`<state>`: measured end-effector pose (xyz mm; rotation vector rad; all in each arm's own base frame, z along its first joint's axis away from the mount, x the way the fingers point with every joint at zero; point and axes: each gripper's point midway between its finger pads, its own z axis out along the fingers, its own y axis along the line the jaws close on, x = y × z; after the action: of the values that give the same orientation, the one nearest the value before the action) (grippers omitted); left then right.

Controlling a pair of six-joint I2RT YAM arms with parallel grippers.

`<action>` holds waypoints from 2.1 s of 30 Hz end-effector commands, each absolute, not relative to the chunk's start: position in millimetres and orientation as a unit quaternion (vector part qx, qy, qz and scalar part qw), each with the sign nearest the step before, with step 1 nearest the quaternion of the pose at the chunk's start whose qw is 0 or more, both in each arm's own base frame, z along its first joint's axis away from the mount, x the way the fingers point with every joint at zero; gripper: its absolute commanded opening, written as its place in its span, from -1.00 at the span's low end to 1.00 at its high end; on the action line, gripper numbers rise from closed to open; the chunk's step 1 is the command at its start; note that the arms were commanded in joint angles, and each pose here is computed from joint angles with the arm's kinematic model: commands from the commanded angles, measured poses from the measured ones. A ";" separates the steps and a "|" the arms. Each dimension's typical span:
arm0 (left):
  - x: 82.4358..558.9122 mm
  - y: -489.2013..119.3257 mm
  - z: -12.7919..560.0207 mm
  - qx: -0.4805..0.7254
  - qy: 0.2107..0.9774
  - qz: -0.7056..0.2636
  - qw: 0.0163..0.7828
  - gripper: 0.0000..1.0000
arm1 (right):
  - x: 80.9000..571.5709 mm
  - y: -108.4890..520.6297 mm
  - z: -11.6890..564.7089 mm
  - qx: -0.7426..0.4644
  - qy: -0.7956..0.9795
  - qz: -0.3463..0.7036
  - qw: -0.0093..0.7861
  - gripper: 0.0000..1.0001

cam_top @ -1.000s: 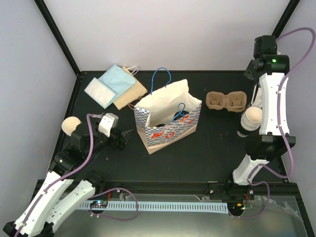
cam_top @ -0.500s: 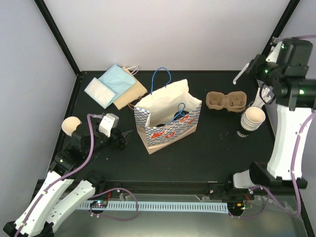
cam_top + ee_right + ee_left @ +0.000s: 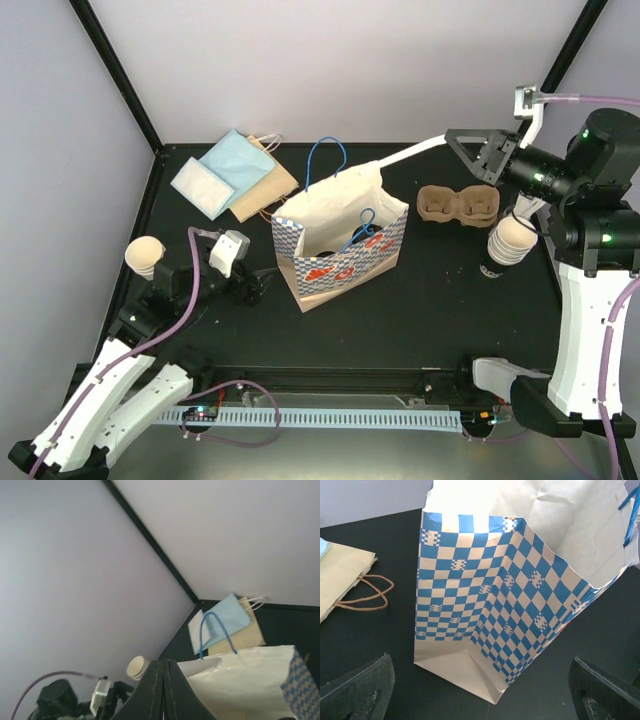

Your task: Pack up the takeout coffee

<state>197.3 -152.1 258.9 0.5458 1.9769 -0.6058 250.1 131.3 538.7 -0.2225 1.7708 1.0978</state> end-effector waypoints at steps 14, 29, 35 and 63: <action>194.7 -156.4 266.6 0.238 0.796 -0.260 0.492 0.95 | 284.6 167.9 476.2 -0.105 0.757 0.472 0.439 -0.91; 196.2 -154.2 265.8 0.233 0.798 -0.254 0.493 0.95 | 340.2 186.2 461.5 -0.109 0.805 0.352 0.464 0.98; 195.7 -155.0 265.2 0.235 0.798 -0.257 0.492 0.95 | 359.3 92.6 417.8 0.004 0.870 0.098 0.484 1.00; 196.0 -156.4 260.9 0.234 0.798 -0.260 0.490 0.96 | 373.6 -120.1 281.2 0.277 0.894 -0.228 0.271 -0.31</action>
<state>195.2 -154.2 253.0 0.5596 1.9858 -0.6200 375.2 -102.0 280.9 0.6872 2.4113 -0.4639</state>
